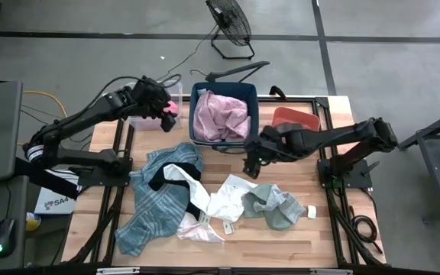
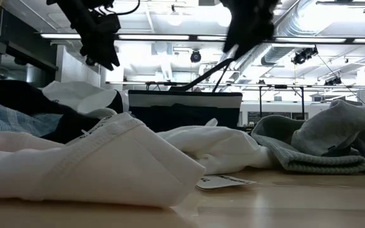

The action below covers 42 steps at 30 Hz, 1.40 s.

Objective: Pick & Place Cloths
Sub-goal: Put the light gray sock into the orange bin

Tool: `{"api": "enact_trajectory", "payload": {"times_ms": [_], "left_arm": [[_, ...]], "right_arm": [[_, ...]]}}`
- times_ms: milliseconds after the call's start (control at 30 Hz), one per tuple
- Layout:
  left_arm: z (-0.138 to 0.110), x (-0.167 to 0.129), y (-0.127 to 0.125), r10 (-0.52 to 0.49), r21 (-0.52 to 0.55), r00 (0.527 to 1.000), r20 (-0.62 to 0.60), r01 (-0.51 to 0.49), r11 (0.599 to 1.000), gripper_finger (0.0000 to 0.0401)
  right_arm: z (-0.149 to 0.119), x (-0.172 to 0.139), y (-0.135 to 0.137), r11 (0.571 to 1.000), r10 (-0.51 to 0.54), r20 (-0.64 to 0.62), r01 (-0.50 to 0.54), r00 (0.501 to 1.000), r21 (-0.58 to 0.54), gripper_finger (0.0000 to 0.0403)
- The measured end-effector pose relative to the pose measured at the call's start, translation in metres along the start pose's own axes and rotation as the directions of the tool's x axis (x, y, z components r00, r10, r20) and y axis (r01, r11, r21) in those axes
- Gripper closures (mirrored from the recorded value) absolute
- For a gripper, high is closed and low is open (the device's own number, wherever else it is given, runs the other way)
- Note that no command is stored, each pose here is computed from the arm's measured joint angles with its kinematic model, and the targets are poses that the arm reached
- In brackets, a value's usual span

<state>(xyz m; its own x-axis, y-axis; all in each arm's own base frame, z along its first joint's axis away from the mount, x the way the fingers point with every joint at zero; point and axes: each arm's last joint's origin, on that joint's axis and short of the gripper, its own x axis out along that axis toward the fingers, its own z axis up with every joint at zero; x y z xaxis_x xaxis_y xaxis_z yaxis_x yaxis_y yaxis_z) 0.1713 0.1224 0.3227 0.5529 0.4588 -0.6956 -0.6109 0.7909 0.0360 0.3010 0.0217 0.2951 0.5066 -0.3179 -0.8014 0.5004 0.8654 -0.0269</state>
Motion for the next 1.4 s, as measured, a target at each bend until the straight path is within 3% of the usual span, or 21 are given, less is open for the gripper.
{"api": "enact_trajectory", "payload": {"times_ms": [167,333,500,733,1033,1300,1400], "left_arm": [[-0.009,0.009,-0.01,-0.005,0.011,1.0,-0.017,0.005,1.0,0.0158],[-0.018,0.018,-0.016,-0.021,0.008,0.999,-0.026,0.021,1.0,0.0158],[-0.022,0.023,-0.016,-0.022,-0.003,0.999,-0.034,0.022,1.0,0.0158],[-0.021,0.024,-0.016,-0.022,-0.005,1.0,-0.019,0.022,1.0,0.0158],[-0.021,0.024,-0.016,-0.021,-0.001,1.0,-0.019,0.021,1.0,0.0158],[-0.022,0.024,-0.016,-0.023,-0.001,1.0,-0.021,0.023,1.0,0.0158],[-0.022,0.024,-0.017,-0.075,0.005,0.997,-0.024,0.075,0.997,0.0158]], "right_arm": [[-0.034,0.001,-0.003,0.996,0.014,-0.034,-0.011,0.999,0.093,0.0094],[-0.065,-0.005,0.004,0.99,0.114,-0.082,-0.107,0.99,0.091,0.0094],[-0.092,-0.009,0.016,0.984,0.179,-0.159,-0.178,0.971,0.023,0.0094],[-0.12,0.0,0.021,0.966,0.185,-0.265,-0.224,0.946,-0.125,0.0094],[-0.142,0.011,0.015,0.974,0.166,-0.357,-0.21,0.919,-0.09,0.0094],[-0.145,0.018,0.018,0.959,0.219,-0.326,-0.265,0.92,-0.103,0.0094],[-0.143,0.018,0.021,0.952,0.251,-0.302,-0.291,0.919,-0.094,0.0102]]}}
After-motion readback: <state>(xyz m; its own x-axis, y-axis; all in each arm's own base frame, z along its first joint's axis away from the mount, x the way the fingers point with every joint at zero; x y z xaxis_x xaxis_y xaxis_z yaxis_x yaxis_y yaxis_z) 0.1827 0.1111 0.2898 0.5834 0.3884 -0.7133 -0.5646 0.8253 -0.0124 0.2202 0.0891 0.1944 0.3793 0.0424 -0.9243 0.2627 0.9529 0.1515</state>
